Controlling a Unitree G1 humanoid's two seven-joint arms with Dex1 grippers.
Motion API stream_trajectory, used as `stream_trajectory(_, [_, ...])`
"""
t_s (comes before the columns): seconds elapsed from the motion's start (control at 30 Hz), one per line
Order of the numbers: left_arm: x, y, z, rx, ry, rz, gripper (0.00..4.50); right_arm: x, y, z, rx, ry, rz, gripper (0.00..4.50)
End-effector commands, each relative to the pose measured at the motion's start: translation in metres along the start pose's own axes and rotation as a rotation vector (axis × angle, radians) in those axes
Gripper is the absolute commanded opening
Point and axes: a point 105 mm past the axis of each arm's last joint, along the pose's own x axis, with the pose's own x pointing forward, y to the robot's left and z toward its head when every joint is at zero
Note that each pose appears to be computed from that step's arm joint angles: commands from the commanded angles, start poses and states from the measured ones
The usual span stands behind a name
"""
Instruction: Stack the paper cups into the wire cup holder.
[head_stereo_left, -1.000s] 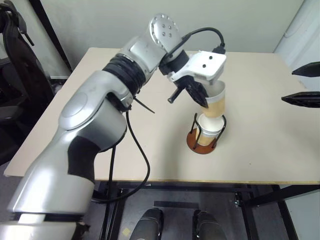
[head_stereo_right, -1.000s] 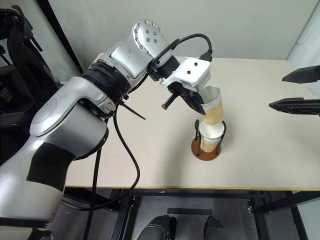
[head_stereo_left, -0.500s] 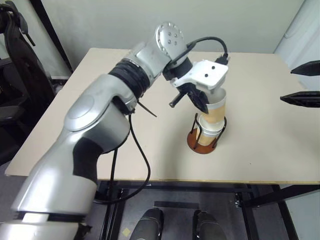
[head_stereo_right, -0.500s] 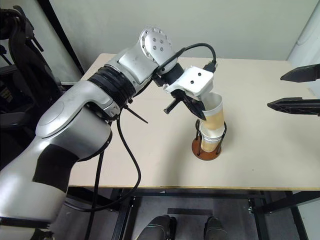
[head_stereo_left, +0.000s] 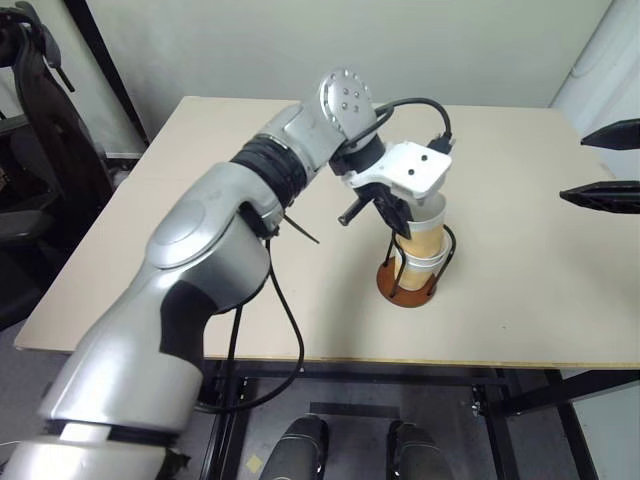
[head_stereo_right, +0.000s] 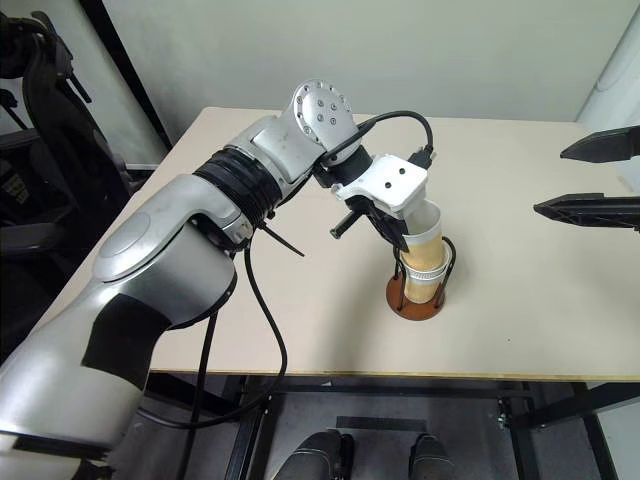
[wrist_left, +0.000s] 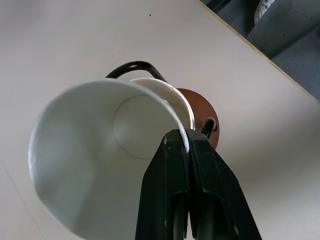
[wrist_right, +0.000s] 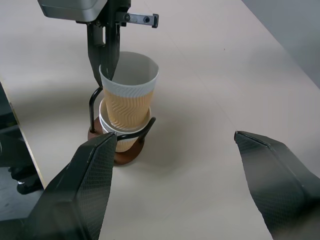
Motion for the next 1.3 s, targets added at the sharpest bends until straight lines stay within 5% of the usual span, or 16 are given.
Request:
stream_trajectory(0.03, [-0.002,0.003,0.010,0.042,-0.019,-0.007,0.04,-0.009,-0.001,0.008,-0.035,-0.008,-0.032,3.91])
stream_trajectory(0.17, [0.000,0.005,0.012,0.058,-0.024,0.002,0.04,-0.008,-0.001,0.008,-0.037,-0.003,-0.029,3.91])
stream_trajectory(0.23, [0.002,0.007,0.014,0.061,-0.036,0.009,0.44,-0.007,-0.001,0.007,-0.039,-0.002,-0.025,3.91])
stream_trajectory(0.57, [0.006,0.016,0.021,0.060,-0.099,0.079,3.86,0.006,-0.001,0.006,-0.048,-0.028,0.019,3.91])
stream_trajectory(0.8, [-0.029,0.043,0.026,-0.009,-0.222,0.397,3.86,0.029,-0.010,0.006,-0.075,-0.076,0.084,3.91])
stream_trajectory(1.0, [-0.098,0.034,-0.015,-0.123,-0.168,0.689,3.86,0.053,-0.015,0.010,-0.092,-0.120,0.166,3.91])
stream_trajectory(1.3, [-0.263,-0.088,-0.105,-0.516,0.126,1.282,3.86,0.082,-0.015,0.011,-0.093,-0.158,0.262,3.91])
